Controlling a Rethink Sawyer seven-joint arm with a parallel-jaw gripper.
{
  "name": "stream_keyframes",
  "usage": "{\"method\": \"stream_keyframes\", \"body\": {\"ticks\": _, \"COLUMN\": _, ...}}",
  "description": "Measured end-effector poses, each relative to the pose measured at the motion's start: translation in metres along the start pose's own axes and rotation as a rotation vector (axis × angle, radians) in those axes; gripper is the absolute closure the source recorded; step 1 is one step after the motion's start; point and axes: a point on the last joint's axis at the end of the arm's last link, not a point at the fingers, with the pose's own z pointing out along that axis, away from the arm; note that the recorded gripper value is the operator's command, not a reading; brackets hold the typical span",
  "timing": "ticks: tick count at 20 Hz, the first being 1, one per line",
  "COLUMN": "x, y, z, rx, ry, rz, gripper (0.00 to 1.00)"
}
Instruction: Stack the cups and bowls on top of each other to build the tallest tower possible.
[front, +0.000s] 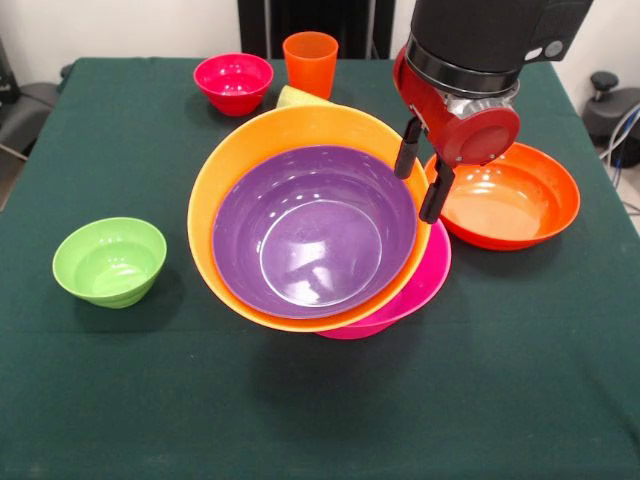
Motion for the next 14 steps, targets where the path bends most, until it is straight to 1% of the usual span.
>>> {"method": "stream_keyframes", "body": {"ticks": 7, "x": 0.003, "y": -0.003, "z": 0.004, "rx": -0.004, "ry": 0.005, "rz": 0.012, "gripper": 0.0}}
{"method": "stream_keyframes", "body": {"ticks": 12, "x": 0.003, "y": -0.01, "z": 0.012, "rx": 0.0, "ry": 0.001, "rz": 0.02, "gripper": 0.0}}
{"method": "stream_keyframes", "body": {"ticks": 14, "x": -0.001, "y": -0.016, "z": 0.016, "rx": 0.001, "ry": 0.006, "rz": 0.034, "gripper": 0.0}}
